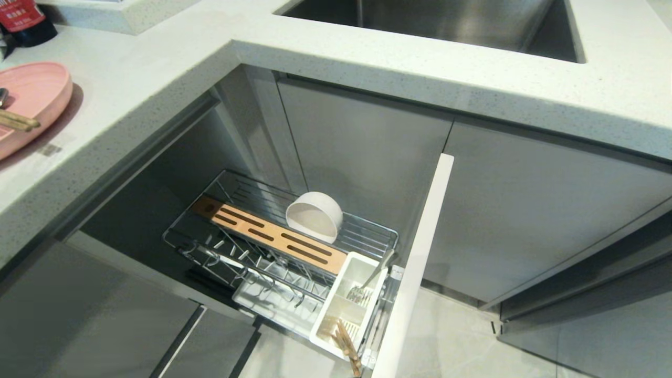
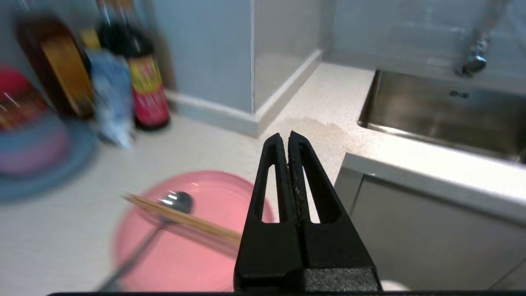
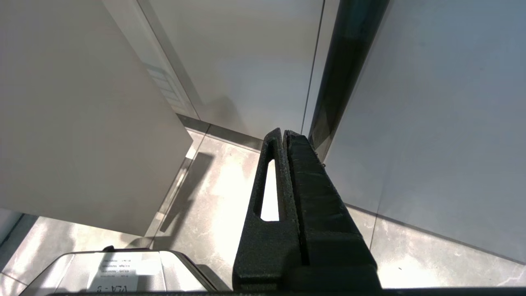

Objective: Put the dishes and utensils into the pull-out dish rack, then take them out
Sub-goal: Pick up the chopsticks and place it in the cupboard

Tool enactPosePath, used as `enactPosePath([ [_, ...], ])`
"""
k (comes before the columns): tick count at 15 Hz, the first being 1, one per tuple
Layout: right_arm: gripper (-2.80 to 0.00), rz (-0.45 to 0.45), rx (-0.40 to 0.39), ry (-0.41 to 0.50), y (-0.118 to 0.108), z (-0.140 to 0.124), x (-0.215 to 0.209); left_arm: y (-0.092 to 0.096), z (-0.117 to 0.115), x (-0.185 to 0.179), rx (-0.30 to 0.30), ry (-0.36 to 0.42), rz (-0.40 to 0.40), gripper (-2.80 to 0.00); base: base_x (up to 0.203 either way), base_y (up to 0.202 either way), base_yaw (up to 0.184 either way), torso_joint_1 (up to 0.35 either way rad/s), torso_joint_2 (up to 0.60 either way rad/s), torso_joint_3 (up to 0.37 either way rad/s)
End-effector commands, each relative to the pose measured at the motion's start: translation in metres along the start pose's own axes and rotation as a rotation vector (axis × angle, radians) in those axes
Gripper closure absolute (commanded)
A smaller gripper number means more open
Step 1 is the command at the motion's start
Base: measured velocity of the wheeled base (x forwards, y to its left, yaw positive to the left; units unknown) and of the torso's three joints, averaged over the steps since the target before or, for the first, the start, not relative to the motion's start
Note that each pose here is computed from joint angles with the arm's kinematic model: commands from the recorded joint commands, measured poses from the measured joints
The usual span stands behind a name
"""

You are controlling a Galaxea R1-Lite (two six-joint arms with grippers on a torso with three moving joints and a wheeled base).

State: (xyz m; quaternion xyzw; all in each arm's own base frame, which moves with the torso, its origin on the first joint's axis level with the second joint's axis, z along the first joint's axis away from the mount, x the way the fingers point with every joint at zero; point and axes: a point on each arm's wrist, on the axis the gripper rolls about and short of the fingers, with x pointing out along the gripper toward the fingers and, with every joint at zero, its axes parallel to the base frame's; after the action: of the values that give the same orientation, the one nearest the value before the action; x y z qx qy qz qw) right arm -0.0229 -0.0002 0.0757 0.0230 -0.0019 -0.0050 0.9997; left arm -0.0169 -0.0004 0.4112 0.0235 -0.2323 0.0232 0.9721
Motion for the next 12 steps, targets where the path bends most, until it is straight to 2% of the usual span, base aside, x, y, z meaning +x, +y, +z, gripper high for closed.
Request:
enactPosePath([
  [1,0.0,-0.001,0.0,0.001,0.0,0.0,0.0,-0.001,-0.023,0.067,-0.131,0.135,0.025,0.0,0.0,0.0,0.0,0.0,0.0,0.0],
  [2,0.0,-0.001,0.0,0.001,0.0,0.0,0.0,0.0,-0.03,0.083,-0.209,0.163,0.052,0.0,0.0,0.0,0.0,0.0,0.0,0.0],
  [4,0.0,0.001,0.0,0.001,0.0,0.0,0.0,0.001,-0.039,0.111,-0.277,0.201,0.113,0.0,0.0,0.0,0.0,0.0,0.0,0.0],
  [6,0.0,-0.001,0.0,0.001,0.0,0.0,0.0,0.003,-0.051,0.126,-0.283,0.298,0.215,0.0,0.0,0.0,0.0,0.0,0.0,0.0],
  [10,0.0,0.0,0.0,0.001,0.0,0.0,0.0,0.006,-0.048,0.127,-0.323,0.437,0.335,0.0,0.0,0.0,0.0,0.0,0.0,0.0],
  [12,0.0,0.0,0.0,0.001,0.0,0.0,0.0,0.006,-0.05,0.122,-0.31,0.51,0.393,0.0,0.0,0.0,0.0,0.0,0.0,0.0],
])
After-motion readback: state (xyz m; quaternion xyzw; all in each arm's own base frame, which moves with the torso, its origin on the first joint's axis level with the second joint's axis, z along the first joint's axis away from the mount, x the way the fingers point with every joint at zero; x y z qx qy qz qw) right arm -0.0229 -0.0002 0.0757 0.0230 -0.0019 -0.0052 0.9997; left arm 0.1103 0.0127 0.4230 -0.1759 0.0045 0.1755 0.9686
